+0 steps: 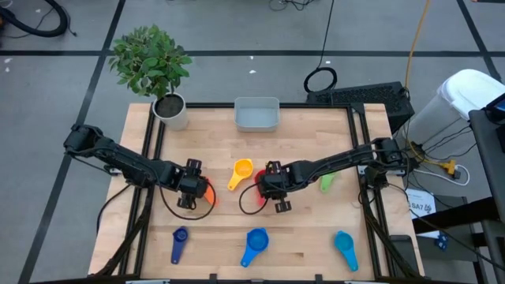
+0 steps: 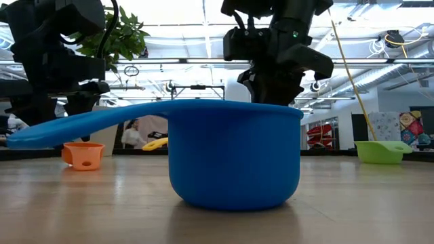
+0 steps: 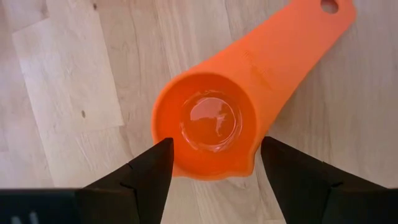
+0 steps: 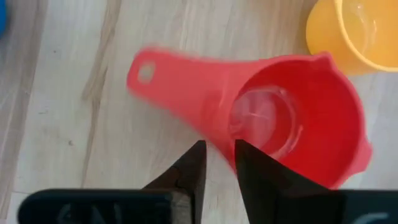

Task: Nest measuring cups in basket
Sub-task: Move the red measuring cup to the center of the table, then stack the blue measuring cup on top of the red measuring cup

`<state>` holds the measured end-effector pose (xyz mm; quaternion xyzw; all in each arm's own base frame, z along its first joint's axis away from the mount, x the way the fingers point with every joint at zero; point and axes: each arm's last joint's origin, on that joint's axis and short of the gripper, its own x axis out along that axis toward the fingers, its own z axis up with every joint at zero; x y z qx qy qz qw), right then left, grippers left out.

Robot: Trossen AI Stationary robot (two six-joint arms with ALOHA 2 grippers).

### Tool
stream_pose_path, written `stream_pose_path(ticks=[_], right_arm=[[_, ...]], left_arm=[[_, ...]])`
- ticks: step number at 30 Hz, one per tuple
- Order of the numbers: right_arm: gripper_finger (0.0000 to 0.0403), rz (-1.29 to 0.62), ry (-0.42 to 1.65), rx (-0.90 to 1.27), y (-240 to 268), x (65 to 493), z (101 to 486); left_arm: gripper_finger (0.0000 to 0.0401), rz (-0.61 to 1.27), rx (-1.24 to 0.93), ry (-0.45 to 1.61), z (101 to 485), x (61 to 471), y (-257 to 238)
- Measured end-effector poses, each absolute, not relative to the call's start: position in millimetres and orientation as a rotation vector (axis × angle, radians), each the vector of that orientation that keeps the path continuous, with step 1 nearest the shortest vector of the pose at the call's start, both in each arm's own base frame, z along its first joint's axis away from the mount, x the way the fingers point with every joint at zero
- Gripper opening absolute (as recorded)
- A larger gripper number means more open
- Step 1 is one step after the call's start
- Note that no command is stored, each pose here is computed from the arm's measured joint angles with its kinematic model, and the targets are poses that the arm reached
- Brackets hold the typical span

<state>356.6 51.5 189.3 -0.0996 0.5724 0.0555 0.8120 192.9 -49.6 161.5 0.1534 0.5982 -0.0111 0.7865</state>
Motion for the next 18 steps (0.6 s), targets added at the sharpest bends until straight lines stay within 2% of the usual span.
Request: stream_pose_path(ticks=[10,18], right_arm=[[0.0143,0.133,1.153,-0.215,61,352,207],[0.0185,0.150,1.007,-0.173,81,341,240]], left_arm=[[0.0244,-0.019,0.327,1.297,165,194,-50],[0.0244,-0.035,0.358,1.213,204,207,-60]])
